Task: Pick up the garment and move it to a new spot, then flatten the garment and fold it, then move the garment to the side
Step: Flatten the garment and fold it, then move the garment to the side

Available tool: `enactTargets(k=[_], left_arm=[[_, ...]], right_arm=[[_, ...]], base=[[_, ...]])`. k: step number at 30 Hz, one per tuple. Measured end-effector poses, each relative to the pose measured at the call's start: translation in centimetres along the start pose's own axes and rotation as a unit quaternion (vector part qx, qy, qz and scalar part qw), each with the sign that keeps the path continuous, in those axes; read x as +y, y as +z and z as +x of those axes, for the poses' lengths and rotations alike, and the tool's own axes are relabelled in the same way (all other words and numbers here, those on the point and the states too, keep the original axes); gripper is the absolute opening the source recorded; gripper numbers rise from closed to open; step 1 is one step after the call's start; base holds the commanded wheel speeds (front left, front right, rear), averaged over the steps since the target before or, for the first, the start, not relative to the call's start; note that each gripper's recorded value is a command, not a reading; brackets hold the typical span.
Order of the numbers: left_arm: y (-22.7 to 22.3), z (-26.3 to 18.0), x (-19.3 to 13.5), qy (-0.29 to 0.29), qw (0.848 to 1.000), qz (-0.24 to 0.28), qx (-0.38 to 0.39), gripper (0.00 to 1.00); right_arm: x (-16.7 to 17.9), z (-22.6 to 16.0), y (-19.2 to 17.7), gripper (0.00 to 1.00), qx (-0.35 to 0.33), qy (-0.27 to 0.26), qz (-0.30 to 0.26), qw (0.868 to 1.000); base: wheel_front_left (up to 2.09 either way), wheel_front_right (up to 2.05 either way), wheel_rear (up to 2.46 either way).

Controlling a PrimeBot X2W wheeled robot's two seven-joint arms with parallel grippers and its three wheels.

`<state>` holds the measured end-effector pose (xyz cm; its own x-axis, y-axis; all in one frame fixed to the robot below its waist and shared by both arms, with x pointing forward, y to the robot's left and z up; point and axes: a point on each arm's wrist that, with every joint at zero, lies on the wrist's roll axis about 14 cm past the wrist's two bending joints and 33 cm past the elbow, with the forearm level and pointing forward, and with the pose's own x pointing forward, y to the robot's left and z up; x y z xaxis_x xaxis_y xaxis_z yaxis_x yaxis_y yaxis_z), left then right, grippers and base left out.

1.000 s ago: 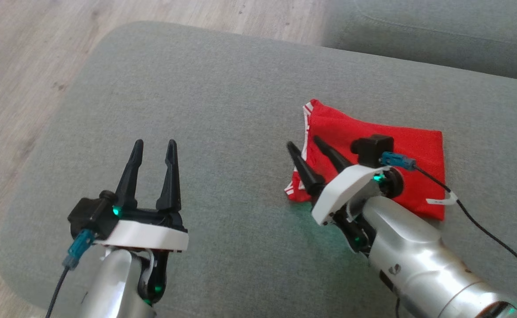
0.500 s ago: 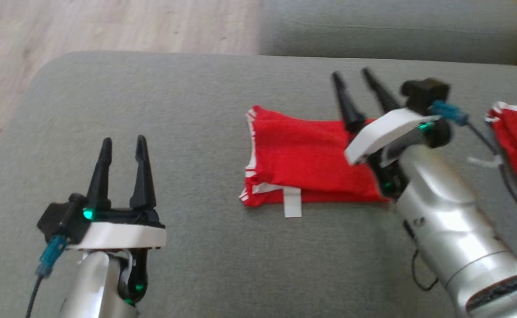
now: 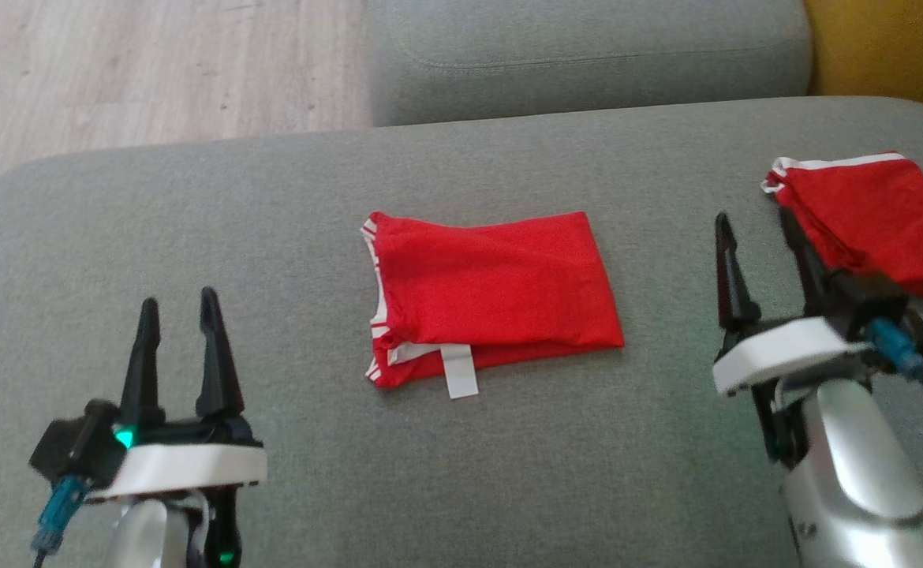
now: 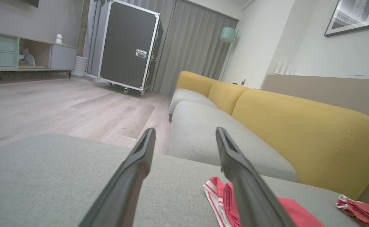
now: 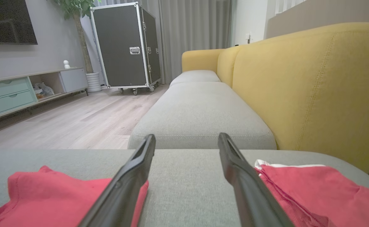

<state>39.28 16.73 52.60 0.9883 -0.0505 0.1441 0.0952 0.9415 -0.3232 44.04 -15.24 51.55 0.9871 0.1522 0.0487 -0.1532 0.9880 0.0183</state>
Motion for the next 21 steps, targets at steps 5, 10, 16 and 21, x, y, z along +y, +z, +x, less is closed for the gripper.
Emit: enactTargets(k=[5, 10, 16, 21], left_arm=[[-0.9, -0.6, 0.5, 0.008, 1.0, -0.004, 0.013, 1.0], [-1.4, -0.7, 0.3, 0.005, 1.0, -0.004, 0.021, 1.0], [-1.6, -0.7, 0.3, 0.006, 1.0, -0.005, 0.023, 1.0], [-1.8, -0.7, 0.4, 0.007, 1.0, -0.004, 0.026, 1.0]], right_arm=[[-0.3, -2.4, -1.6, 1.0, 0.015, -0.01, 0.013, 1.0], [-0.4, -3.4, -2.2, 1.0, 0.021, -0.017, 0.026, 0.999], [-0.2, -3.2, -2.1, 1.0, 0.02, -0.013, 0.026, 0.999], [0.3, -2.5, -2.6, 1.0, 0.027, -0.004, 0.024, 0.999]], base=[[0.0, 0.0, 0.0], [0.0, 0.0, 0.0], [0.0, 0.0, 0.0], [0.0, 0.0, 0.0]])
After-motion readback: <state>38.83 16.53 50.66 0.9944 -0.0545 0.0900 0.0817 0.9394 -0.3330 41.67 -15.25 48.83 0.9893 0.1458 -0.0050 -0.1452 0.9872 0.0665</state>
